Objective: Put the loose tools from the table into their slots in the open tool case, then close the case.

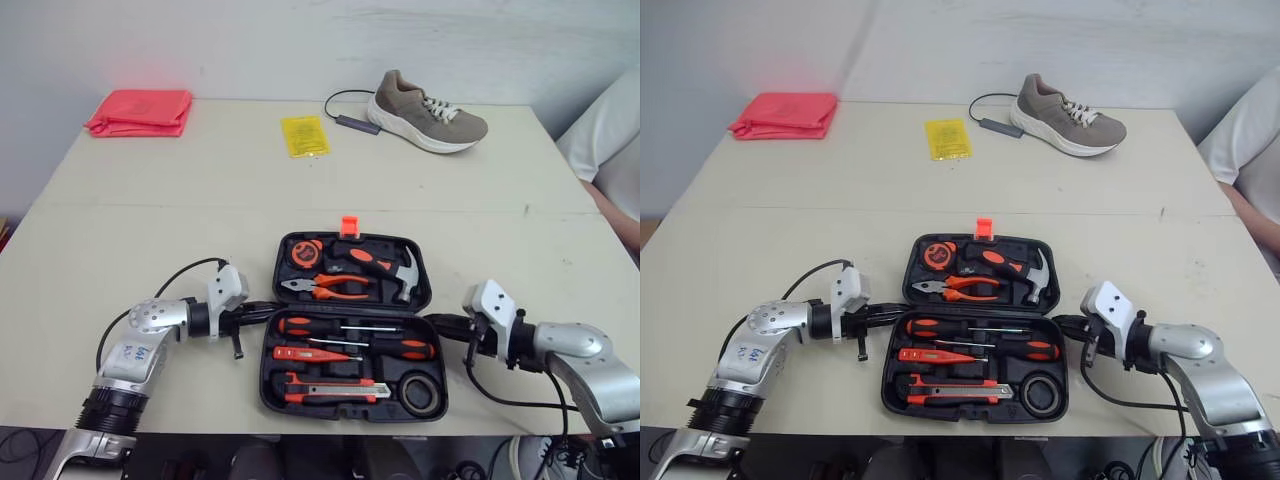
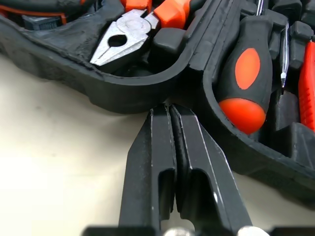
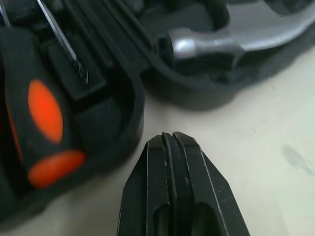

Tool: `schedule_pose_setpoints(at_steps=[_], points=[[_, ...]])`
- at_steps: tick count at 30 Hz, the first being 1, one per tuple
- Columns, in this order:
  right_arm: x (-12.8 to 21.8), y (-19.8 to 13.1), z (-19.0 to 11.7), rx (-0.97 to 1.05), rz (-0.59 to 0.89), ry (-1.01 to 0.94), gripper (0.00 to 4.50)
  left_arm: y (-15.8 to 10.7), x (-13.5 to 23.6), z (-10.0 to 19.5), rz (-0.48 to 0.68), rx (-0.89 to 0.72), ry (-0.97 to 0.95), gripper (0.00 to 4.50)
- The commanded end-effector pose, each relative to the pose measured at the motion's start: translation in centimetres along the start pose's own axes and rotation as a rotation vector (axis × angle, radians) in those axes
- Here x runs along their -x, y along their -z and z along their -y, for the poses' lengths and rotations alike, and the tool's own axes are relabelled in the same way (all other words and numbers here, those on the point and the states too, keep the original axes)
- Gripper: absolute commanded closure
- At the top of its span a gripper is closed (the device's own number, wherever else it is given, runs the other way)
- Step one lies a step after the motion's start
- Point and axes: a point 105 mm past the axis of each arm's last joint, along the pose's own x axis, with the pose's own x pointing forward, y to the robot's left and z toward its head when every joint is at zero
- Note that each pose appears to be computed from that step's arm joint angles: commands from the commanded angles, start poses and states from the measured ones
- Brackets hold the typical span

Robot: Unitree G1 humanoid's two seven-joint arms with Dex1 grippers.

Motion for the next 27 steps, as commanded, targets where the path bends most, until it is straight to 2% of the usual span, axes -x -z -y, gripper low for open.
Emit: schedule_pose_setpoints(at_steps=[1, 14, 17, 20, 21, 24, 27], points=[[-0.2, -1.2, 0.7, 0.023, 0.029, 0.034, 4.5, -1.4, -0.6, -0.4, 0.031, -0.029, -0.012, 4.44], [-1.3, -1.6, 3.1, 0.058, -0.001, 0.07, 4.5, -1.0, -1.2, -3.2, -0.025, -0.005, -0.094, 4.44], [-1.0, -1.5, 3.8, 0.043, -0.002, 0.092, 4.5, -0.4, -0.3, -3.7, -0.055, 0.015, -0.111, 4.44], [0.8, -0.7, 4.5, -0.04, -0.03, 0.112, 4.5, -0.8, 1.9, -4.6, -0.025, 0.052, -0.163, 4.44], [1.5, -0.6, 4.7, -0.053, -0.037, 0.124, 3.84, -1.0, 2.7, -4.9, -0.018, 0.052, -0.18, 3.93], [3.2, -1.0, 5.5, -0.088, -0.014, 0.192, 2.53, -1.2, 4.9, -6.1, -0.053, 0.053, -0.273, 2.74], [5.1, -1.2, 5.8, -0.281, -0.082, 0.24, 0.99, -3.1, 6.5, -6.8, -0.018, 0.168, -0.301, 1.34]])
